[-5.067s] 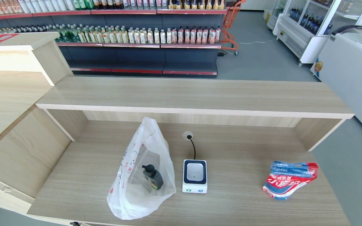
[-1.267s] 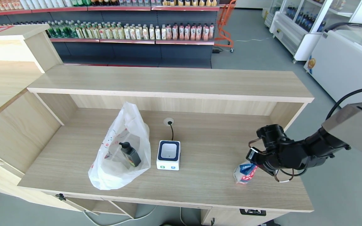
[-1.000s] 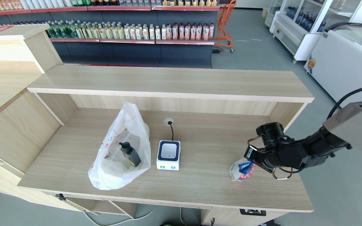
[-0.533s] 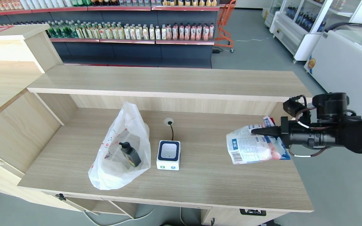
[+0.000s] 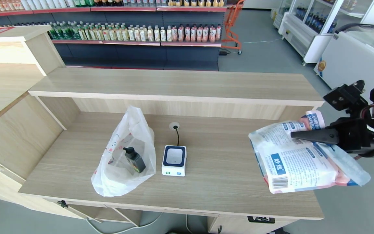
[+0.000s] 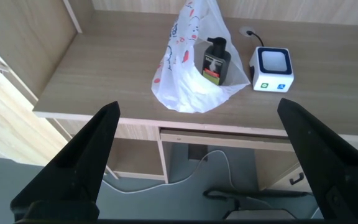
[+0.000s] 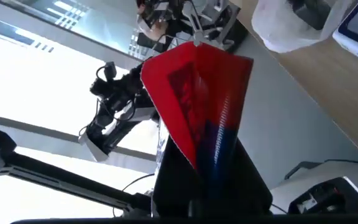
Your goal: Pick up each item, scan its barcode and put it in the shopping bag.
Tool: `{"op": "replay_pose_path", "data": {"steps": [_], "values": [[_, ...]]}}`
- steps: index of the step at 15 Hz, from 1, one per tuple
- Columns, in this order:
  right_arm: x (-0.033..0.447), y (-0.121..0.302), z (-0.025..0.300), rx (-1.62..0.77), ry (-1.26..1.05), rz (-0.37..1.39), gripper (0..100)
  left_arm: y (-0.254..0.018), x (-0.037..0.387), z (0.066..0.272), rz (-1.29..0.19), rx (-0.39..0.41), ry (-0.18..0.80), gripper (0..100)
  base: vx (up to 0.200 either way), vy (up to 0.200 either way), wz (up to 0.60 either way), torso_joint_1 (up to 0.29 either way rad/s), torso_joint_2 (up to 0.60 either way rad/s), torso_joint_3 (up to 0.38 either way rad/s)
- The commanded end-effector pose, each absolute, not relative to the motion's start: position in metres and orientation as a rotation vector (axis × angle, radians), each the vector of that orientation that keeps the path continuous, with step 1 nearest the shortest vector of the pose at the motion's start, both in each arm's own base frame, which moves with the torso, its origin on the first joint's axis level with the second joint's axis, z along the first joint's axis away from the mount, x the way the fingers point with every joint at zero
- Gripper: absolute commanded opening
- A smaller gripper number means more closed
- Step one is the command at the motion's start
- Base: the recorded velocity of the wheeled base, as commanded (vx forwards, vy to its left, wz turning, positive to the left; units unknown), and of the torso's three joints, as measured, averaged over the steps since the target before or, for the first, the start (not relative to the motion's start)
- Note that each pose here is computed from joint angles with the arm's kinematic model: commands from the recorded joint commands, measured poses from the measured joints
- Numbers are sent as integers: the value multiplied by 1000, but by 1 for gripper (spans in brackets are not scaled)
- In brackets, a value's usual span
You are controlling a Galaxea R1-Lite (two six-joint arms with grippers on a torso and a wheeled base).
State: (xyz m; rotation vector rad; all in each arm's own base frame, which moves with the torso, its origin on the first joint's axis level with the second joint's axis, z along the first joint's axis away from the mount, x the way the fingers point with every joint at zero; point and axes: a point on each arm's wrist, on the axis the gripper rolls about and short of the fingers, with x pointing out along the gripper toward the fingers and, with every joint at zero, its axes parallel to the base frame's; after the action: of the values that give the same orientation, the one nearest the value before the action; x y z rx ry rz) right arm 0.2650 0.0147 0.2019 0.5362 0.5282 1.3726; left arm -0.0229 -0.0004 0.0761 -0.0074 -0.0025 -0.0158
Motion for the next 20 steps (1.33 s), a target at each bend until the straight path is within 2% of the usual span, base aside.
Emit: {"op": "replay_pose_path", "data": {"steps": [1, 4, 6, 9, 20], "values": [[249, 22, 207, 522, 528, 1399, 0, 0, -23, 76, -15, -8, -3, 100, 0, 0, 0, 0, 0, 0], [240, 32, 199, 561, 591, 1390, 0, 0, -23, 76, -15, -8, -3, 100, 0, 0, 0, 0, 0, 0], [237, 58, 194, 520, 625, 1299, 0, 0, -23, 76, -15, -8, -3, 100, 0, 0, 0, 0, 0, 0], [224, 79, 193, 489, 652, 1345, 0, 0, -23, 76, -15, -8, -3, 100, 0, 0, 0, 0, 0, 0], [214, 89, 191, 488, 686, 1390, 0, 0, -23, 76, -15, -8, -3, 100, 0, 0, 0, 0, 0, 0]]}}
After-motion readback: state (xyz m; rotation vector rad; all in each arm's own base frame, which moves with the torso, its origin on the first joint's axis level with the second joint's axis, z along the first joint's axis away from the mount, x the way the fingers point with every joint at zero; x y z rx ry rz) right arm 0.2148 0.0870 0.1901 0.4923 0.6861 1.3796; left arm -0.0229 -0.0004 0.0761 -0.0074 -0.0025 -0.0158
